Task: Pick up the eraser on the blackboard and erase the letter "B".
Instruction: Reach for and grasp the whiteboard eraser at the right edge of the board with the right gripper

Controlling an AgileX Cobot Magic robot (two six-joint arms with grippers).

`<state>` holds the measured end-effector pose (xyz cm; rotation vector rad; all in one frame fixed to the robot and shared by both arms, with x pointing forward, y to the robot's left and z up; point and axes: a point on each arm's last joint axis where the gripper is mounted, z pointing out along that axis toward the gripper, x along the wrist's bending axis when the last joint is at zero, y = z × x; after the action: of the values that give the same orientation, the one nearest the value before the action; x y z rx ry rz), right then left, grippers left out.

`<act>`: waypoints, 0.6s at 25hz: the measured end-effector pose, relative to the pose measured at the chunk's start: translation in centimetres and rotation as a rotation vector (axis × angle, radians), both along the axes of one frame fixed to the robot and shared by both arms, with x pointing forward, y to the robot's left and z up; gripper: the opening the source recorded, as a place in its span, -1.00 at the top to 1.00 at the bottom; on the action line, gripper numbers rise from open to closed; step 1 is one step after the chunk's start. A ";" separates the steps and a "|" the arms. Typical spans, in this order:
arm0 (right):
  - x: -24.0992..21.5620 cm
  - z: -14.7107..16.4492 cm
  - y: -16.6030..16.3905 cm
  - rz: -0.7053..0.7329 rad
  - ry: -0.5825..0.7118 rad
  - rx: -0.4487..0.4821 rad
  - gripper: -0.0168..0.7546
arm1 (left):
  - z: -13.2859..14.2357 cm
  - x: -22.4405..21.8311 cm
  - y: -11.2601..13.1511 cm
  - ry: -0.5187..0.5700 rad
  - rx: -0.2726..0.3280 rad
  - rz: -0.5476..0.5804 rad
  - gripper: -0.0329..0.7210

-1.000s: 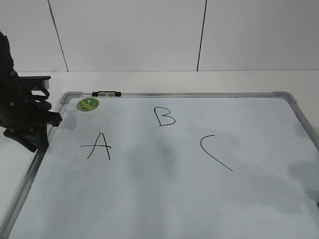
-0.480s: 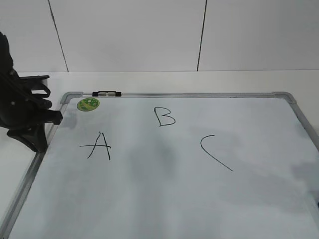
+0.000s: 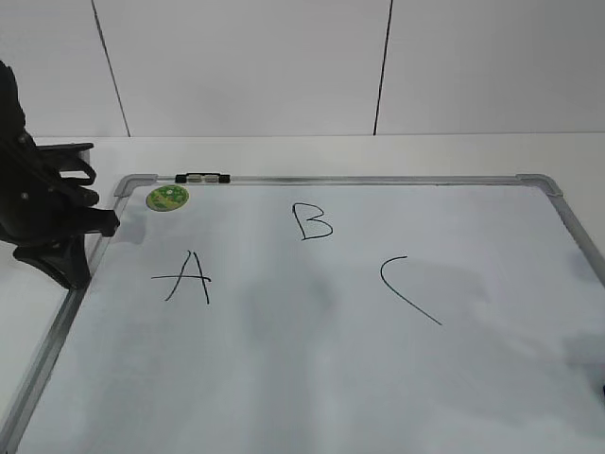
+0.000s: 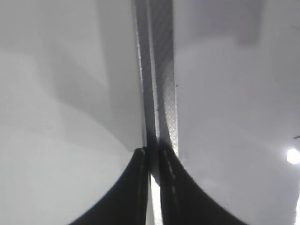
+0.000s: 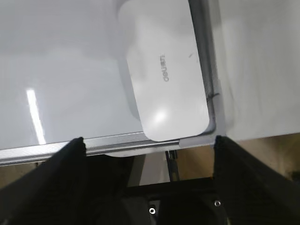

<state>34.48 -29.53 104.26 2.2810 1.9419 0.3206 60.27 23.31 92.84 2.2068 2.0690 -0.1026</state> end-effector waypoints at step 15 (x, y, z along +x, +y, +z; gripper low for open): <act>2.2 -3.0 -0.6 0.090 -0.053 -0.097 -0.69 | 0.0 0.0 0.0 0.000 0.000 0.000 0.85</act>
<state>36.72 -30.17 101.23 2.1083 1.9925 0.2873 60.27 23.31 92.84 2.2068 2.0690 -0.1026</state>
